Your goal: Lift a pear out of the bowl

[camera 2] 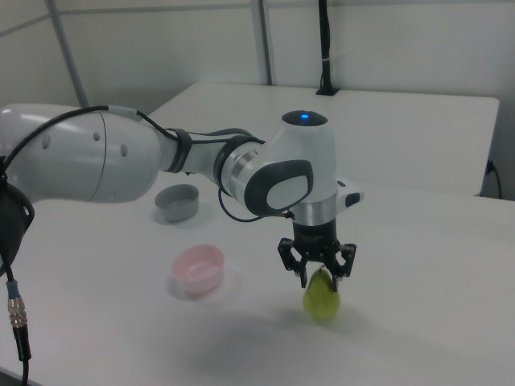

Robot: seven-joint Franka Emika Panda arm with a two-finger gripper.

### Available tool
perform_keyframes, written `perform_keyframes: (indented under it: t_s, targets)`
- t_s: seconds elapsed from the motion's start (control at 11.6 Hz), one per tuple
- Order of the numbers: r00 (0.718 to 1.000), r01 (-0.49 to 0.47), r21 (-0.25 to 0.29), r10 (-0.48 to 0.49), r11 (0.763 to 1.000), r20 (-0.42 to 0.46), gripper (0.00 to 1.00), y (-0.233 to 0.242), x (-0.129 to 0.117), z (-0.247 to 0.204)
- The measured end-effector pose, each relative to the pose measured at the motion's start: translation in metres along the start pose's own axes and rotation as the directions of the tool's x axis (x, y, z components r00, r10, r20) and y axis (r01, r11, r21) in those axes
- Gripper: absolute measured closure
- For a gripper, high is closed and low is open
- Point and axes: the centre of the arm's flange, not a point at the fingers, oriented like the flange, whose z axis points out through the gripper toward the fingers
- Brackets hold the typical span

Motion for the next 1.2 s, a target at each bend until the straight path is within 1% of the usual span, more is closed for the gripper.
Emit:
perform_keyframes:
  t_s: [0.17,0.26,0.52,0.6,0.86,0.95,1.03,1.2]
  targets:
    - [1.0,-0.029,-0.008,0.029,1.0,-0.012,0.16,0.0,0.0,-0.009]
    - [0.999,-0.037,-0.014,0.036,0.999,-0.021,0.01,0.0,0.0,-0.016]
    - [0.996,-0.082,-0.029,0.081,0.996,-0.049,0.0,-0.002,-0.002,-0.044]
    - [0.994,-0.093,-0.036,0.091,0.995,-0.065,0.0,-0.005,-0.003,-0.063]
    - [0.992,-0.112,-0.016,0.111,0.994,-0.06,0.0,-0.03,-0.009,-0.132]
    - [0.99,-0.119,-0.018,0.118,0.993,-0.072,0.0,-0.04,-0.01,-0.154]
    - [0.99,-0.124,-0.016,0.122,0.992,-0.076,0.0,-0.05,-0.014,-0.174]
    - [0.984,-0.161,-0.004,0.161,0.987,-0.072,0.0,-0.064,-0.031,-0.21]
